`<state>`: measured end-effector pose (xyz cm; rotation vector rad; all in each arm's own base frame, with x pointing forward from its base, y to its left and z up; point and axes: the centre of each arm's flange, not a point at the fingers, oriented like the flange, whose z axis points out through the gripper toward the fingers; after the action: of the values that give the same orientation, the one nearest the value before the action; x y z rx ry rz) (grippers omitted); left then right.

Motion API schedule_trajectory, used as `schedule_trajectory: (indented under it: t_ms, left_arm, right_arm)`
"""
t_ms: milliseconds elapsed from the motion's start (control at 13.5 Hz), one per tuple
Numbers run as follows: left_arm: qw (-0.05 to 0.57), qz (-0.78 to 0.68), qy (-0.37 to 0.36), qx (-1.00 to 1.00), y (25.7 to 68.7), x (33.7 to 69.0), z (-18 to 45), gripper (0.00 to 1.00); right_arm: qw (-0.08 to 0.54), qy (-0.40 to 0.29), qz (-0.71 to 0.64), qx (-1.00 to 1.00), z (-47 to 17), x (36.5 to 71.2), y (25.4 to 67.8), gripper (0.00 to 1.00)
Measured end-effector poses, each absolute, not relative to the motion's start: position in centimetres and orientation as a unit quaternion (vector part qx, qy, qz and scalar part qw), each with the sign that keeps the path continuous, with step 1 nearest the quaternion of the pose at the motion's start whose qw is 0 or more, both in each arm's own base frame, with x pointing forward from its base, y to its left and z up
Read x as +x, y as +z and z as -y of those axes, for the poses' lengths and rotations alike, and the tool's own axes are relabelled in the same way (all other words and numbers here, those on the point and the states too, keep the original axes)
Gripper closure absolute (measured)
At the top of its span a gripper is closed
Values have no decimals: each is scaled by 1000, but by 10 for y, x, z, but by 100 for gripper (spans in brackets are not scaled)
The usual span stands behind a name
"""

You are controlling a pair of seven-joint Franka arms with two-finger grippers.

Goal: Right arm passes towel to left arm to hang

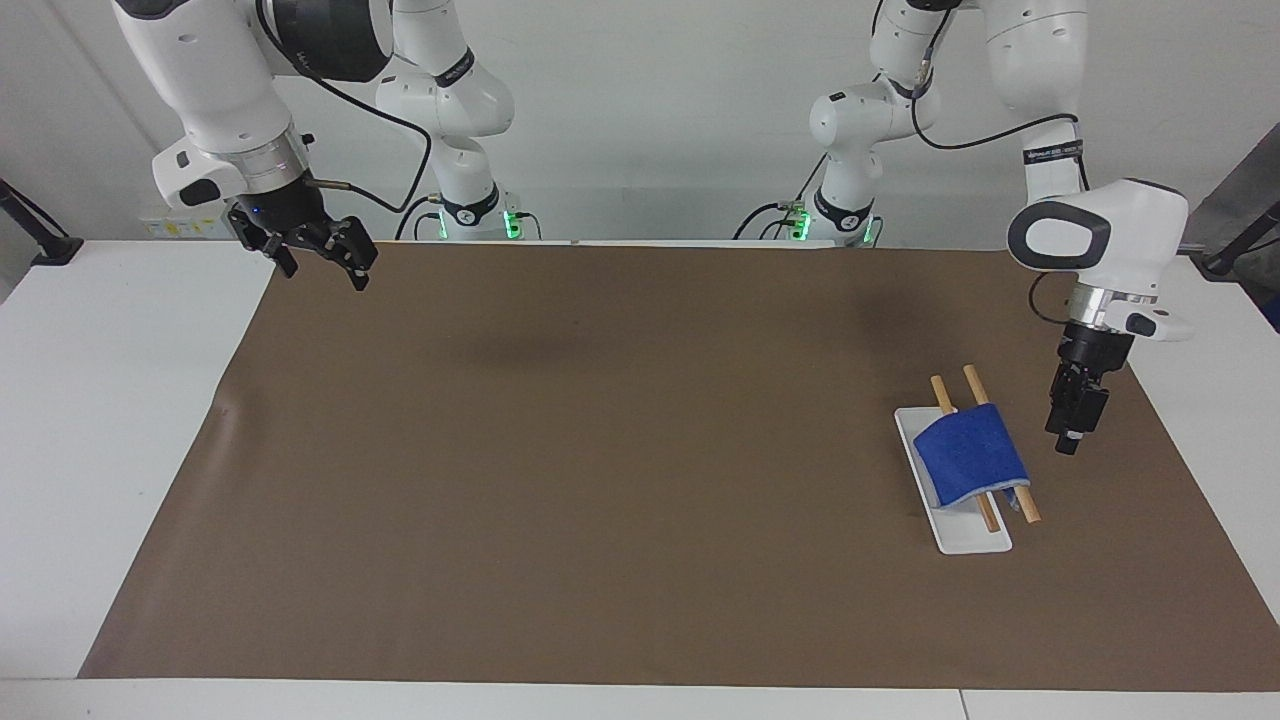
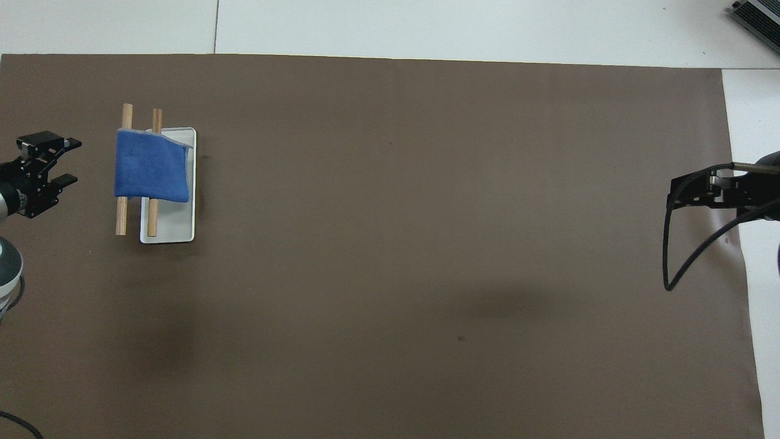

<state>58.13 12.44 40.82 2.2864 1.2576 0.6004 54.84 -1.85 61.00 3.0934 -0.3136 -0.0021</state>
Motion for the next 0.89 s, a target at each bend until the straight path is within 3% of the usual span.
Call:
schedule_trajectory:
  t_ms: [445, 891]
  left_arm:
    - [160, -340, 131, 917, 469, 605, -163, 22]
    - [93, -259, 62, 959, 551, 606, -147, 21]
  right_arm:
    - [15, 9, 101, 995, 18, 550, 613, 0]
    - [15, 11, 101, 995, 19, 550, 615, 0]
